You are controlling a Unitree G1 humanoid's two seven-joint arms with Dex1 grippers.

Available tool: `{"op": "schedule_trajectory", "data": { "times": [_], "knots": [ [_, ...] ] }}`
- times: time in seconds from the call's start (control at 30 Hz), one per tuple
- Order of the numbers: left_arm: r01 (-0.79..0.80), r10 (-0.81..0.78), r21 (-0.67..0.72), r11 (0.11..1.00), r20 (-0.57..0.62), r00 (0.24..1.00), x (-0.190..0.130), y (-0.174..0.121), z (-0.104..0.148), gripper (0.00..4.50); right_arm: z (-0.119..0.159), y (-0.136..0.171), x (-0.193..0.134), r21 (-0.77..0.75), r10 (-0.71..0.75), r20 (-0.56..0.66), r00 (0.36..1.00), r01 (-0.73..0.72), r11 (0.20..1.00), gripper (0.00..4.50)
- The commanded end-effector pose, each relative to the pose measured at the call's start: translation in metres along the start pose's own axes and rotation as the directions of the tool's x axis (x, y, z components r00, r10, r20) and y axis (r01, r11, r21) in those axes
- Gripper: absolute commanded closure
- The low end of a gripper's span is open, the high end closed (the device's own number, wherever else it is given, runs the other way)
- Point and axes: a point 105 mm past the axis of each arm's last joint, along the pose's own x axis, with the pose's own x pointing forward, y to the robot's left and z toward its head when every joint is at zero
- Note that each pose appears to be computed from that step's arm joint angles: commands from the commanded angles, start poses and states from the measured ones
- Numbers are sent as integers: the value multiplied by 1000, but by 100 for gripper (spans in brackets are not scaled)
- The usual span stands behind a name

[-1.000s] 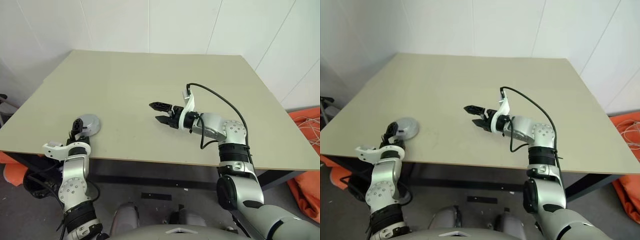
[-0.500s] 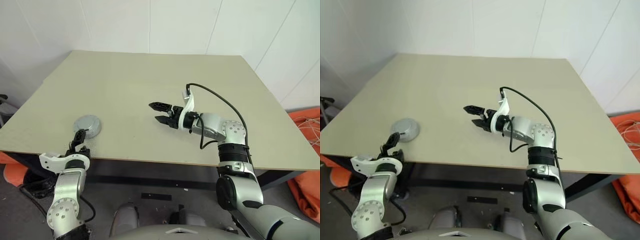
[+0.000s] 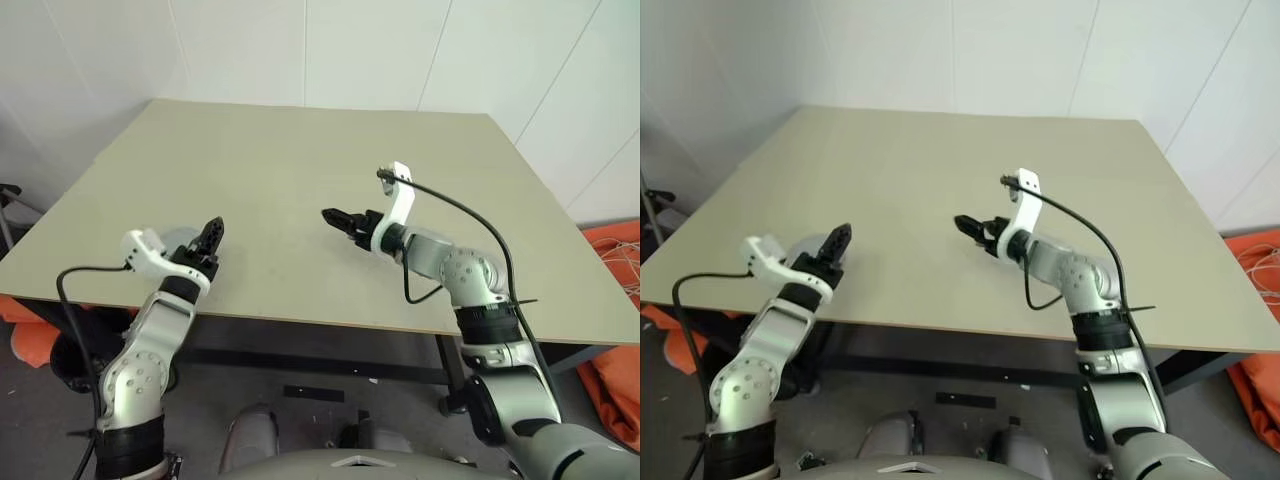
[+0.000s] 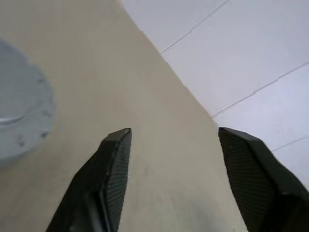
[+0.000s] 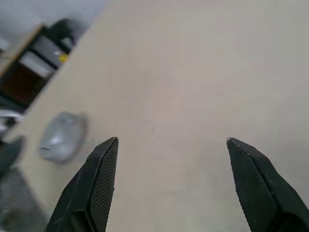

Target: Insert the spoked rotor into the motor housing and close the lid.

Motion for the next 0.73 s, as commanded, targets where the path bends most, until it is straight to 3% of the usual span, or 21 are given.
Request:
{"op": "schedule_trajectory", "data": {
  "times": [0.03,0.1,0.2,0.4,0.73],
  "knots": [
    [44,-44,152,987,-3,999,6,-10,-2,299,17,-4,-7,-182,-24,139,990,49,982,85],
    [47,-45,215,975,-13,999,8,-9,-6,362,16,-10,-11,-232,-46,168,985,85,969,135],
    [35,-21,361,932,-43,999,13,-2,-20,450,14,-25,-21,-329,-98,224,970,170,929,247],
    [17,-5,623,782,-21,1000,15,6,-30,450,9,-32,-39,-360,-133,322,937,252,898,449],
    [-6,-49,773,634,48,998,19,10,-28,450,11,-40,-55,-330,-207,416,885,359,873,449]
  ]
}}
